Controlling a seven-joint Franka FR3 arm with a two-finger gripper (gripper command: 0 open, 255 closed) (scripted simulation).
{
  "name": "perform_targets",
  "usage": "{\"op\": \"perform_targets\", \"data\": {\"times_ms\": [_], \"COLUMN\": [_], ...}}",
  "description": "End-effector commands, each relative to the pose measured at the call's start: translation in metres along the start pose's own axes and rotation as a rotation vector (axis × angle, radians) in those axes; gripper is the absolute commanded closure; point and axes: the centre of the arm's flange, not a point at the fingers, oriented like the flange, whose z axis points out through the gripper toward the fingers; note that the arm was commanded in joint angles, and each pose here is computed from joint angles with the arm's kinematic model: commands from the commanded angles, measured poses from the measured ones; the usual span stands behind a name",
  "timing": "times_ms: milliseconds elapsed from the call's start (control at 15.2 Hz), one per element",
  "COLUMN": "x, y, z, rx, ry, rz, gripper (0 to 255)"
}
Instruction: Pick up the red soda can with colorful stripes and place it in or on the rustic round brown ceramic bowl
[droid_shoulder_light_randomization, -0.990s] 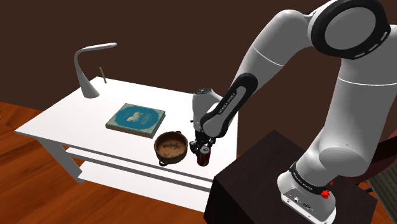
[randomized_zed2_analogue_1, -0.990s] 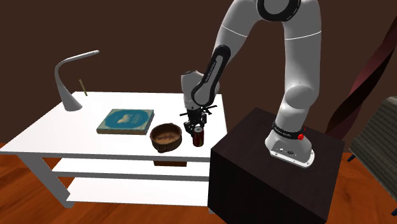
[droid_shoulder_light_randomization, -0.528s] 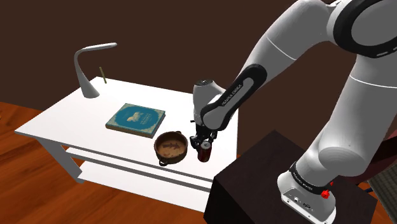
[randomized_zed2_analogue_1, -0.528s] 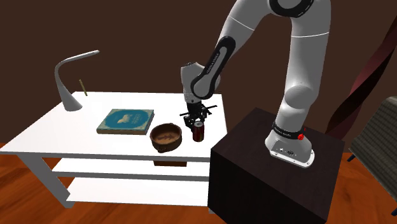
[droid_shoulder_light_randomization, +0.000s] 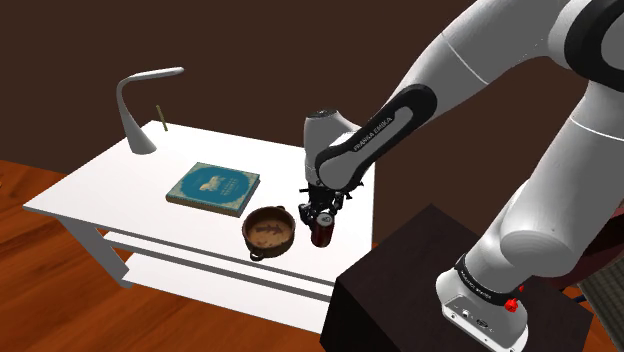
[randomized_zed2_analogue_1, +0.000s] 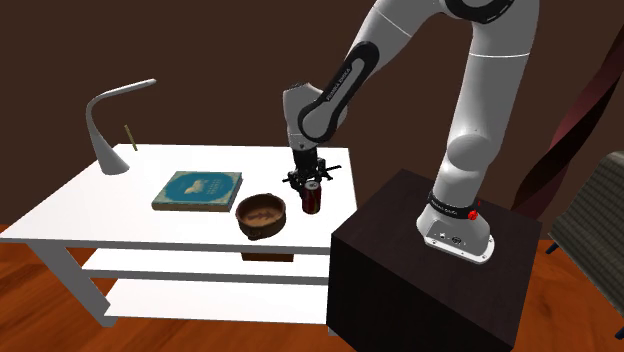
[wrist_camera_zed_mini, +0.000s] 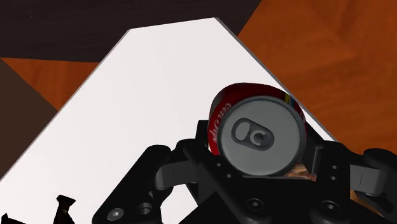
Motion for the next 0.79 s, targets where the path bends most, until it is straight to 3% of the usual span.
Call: {"op": "perform_targets", "data": {"times_ms": [0, 330, 726], "x": [-0.002, -0.006, 0.056], "y": [0.000, 0.000, -0.046], "z": [-0.010, -0.033, -0.054], "rx": [0.000, 0.000, 0.000], "ry": [0.000, 0.000, 0.000], "rz": [0.000, 0.000, 0.000], "gripper": [255, 255, 255]}}
